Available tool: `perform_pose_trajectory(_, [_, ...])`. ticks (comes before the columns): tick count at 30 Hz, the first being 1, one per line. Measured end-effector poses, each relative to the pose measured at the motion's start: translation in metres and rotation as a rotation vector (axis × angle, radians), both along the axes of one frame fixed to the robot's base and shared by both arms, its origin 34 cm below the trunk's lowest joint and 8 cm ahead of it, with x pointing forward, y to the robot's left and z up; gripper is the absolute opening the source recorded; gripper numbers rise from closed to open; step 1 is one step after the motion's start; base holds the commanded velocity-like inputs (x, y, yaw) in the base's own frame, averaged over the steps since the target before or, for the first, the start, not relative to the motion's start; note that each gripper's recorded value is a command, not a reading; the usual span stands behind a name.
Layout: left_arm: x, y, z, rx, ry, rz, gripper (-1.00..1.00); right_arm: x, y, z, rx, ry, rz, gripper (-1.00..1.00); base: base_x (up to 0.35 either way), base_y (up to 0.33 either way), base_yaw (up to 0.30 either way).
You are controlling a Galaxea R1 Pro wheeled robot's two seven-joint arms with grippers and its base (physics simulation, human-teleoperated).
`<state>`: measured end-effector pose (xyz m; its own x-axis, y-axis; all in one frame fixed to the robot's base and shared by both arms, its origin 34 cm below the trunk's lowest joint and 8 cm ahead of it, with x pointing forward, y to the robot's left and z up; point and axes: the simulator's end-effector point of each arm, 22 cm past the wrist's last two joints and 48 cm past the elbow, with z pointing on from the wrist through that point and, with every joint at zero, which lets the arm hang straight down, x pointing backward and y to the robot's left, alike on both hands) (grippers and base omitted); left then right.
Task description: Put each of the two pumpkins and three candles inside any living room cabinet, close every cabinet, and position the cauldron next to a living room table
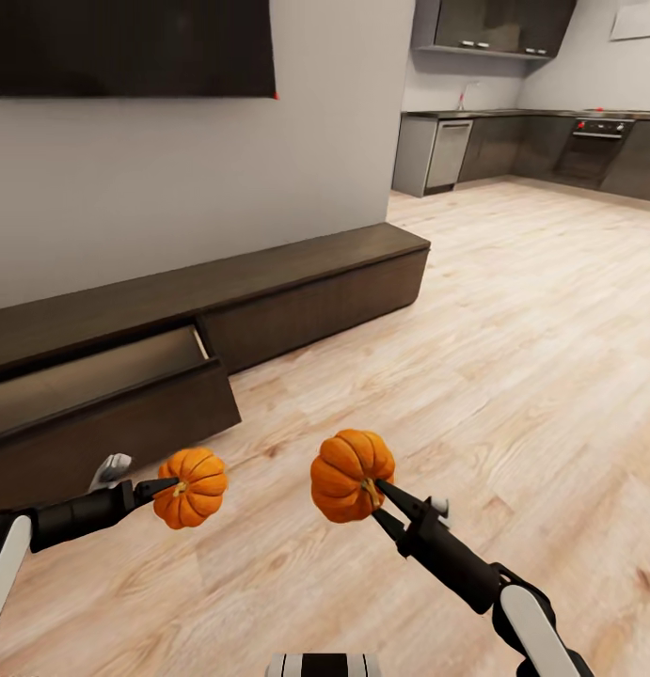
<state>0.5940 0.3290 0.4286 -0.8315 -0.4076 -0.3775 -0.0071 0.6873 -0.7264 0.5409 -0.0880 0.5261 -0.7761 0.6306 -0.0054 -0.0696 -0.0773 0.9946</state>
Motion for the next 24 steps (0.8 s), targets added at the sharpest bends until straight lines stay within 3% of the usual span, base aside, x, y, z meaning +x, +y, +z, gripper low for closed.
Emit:
perform_pose_trajectory(5, [0.002,0.000,0.015,-0.001,-0.027,-0.001,-1.00,-0.003,0.006,0.006,-0.040,-0.029,0.014,-1.00,0.000,0.000,0.187])
perform_pose_trajectory(13, [0.004,0.000,0.037,0.000,-0.071,-0.001,-1.00,-0.005,0.007,0.025,-0.048,-0.072,0.018,-1.00,0.000,0.000,0.183])
perform_pose_trajectory(24, [0.006,0.000,0.062,0.002,-0.117,0.000,-1.00,-0.007,0.007,0.047,-0.050,-0.118,0.015,-1.00,0.000,0.000,0.034])
